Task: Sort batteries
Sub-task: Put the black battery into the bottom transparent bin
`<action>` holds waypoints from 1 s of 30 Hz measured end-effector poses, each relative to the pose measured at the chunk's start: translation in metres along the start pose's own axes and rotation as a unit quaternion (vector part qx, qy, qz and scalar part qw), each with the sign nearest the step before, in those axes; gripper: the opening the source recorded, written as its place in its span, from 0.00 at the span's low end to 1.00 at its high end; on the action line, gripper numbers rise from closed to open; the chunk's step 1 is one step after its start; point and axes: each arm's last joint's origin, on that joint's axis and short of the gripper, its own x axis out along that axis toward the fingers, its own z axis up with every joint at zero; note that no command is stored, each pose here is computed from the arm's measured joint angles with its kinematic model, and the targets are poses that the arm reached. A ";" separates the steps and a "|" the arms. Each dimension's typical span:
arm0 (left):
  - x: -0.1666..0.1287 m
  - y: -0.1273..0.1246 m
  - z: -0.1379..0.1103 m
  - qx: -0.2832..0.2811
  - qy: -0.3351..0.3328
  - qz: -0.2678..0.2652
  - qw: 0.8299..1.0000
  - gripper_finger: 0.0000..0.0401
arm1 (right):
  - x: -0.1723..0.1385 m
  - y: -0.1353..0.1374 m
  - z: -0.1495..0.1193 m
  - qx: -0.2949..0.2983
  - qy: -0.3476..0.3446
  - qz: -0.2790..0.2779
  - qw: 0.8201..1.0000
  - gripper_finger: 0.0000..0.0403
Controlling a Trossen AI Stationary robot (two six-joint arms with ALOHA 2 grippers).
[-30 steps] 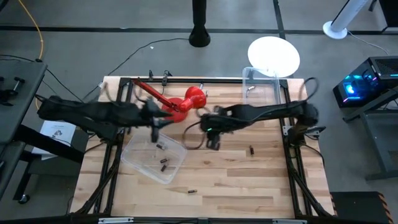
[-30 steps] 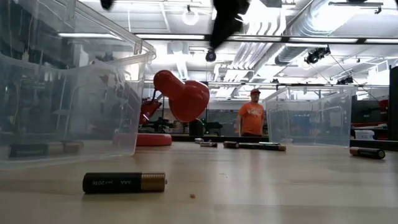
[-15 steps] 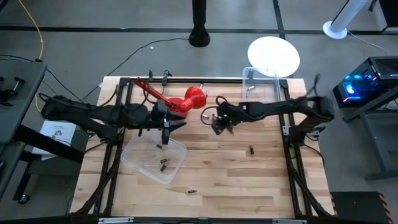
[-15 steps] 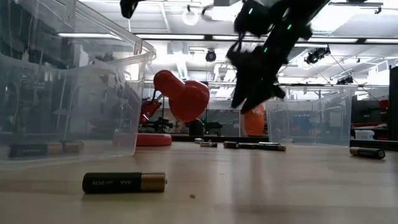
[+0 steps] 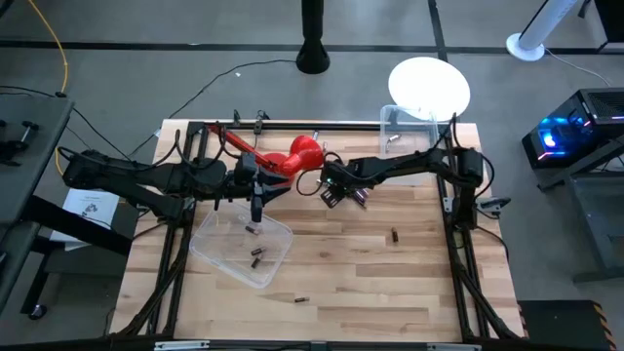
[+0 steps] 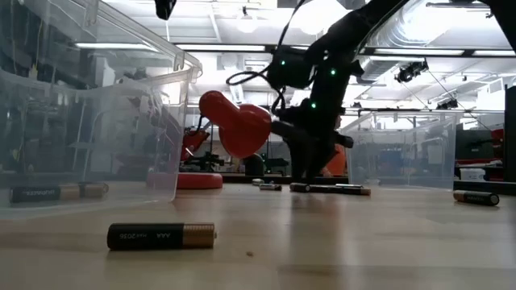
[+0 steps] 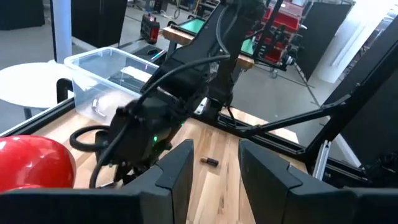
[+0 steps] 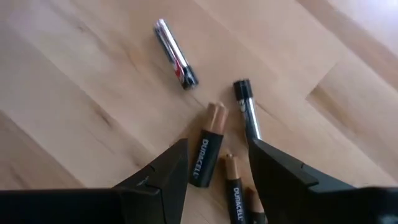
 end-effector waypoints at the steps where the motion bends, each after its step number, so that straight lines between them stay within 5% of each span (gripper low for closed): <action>1: 0.000 0.000 0.000 0.000 0.000 0.000 1.000 0.30 | 0.002 0.000 -0.001 0.001 0.006 -0.005 1.000 0.40; 11: 0.000 0.001 0.000 0.000 -0.001 0.001 1.000 0.30 | 0.010 0.002 -0.006 0.002 0.020 -0.006 1.000 0.37; 18: 0.000 0.001 0.001 0.007 -0.002 0.001 1.000 0.30 | 0.002 0.007 -0.008 -0.047 0.015 -0.002 0.999 0.03; 30: 0.000 0.001 0.001 0.009 -0.002 0.002 1.000 0.30 | -0.033 0.017 -0.017 -0.091 0.001 0.019 0.996 0.00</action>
